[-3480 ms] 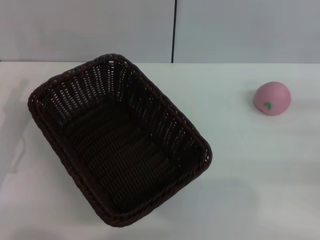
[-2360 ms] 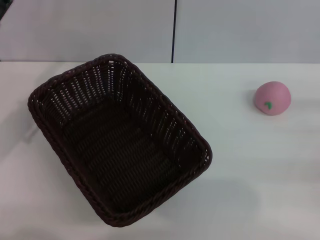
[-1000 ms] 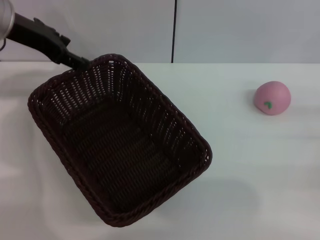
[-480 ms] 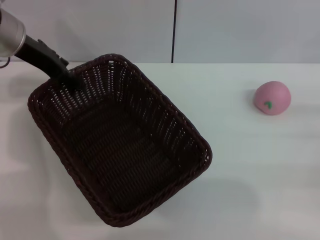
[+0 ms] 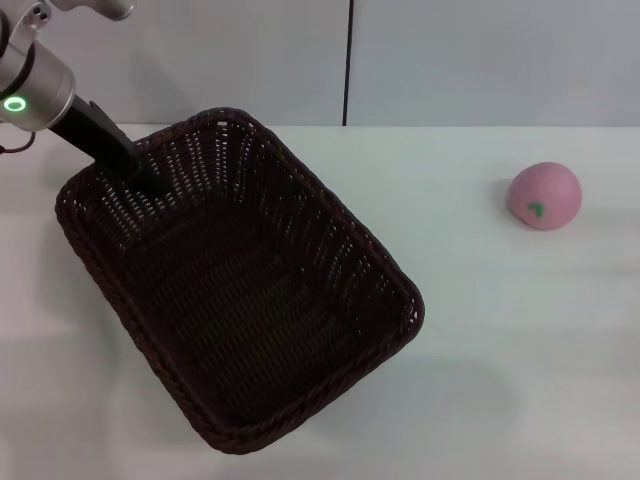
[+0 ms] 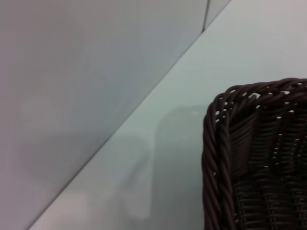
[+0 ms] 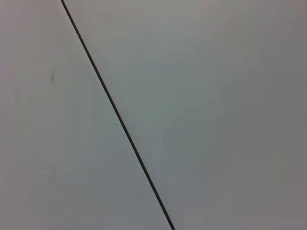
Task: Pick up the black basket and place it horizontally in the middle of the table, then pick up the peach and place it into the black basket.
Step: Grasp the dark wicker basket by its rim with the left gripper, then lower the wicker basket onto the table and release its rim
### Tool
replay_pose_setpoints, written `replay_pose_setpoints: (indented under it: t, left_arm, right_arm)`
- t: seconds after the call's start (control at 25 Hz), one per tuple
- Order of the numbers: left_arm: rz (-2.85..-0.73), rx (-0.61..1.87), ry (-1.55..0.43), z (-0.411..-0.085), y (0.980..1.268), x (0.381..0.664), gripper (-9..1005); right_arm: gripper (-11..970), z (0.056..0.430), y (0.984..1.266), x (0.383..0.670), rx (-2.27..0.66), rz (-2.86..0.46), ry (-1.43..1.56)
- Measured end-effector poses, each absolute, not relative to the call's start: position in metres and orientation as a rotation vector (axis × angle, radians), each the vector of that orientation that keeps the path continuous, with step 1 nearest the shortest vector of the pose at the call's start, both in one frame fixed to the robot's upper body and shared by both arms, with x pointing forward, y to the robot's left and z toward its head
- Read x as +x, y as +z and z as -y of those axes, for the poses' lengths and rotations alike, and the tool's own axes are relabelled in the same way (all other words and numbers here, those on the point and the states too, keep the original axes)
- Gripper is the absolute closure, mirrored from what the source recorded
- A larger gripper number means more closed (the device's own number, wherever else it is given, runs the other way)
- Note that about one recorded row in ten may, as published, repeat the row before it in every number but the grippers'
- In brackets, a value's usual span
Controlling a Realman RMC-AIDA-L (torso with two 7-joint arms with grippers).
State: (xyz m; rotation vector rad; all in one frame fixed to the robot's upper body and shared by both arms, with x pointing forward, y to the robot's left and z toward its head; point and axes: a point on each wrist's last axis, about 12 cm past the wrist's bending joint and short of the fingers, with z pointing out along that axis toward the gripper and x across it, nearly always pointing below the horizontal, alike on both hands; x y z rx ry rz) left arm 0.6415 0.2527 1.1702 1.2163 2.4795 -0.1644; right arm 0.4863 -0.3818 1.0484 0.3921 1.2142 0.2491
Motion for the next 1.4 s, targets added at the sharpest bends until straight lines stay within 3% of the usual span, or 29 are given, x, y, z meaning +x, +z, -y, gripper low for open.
replay_pose_setpoints:
  t: [0.24, 0.4, 0.84, 1.16, 1.4]
  left_arm:
    - [-2.483, 1.230, -0.126, -0.248, 1.170, 0.641, 509]
    - [-2.473, 1.229, -0.104, -0.246, 1.172, 0.642, 714]
    - [-2.441, 1.196, -0.092, -0.250, 1.181, 0.641, 732]
    - [-2.201, 0.983, -0.469, -0.265, 1.218, 0.620, 778]
    - [-2.113, 0.832, -0.604, -0.283, 1.224, 0.615, 802]
  right_arm:
    - [217, 0.383, 1.050, 0.487, 0.393, -1.209, 0.250]
    - [217, 0.386, 1.051, 0.487, 0.412, -1.195, 0.255]
    - [216, 0.388, 1.052, 0.487, 0.413, -1.190, 0.250]
    - [217, 0.388, 1.052, 0.487, 0.414, -1.190, 0.251]
    - [217, 0.387, 1.053, 0.490, 0.416, -1.194, 0.251]
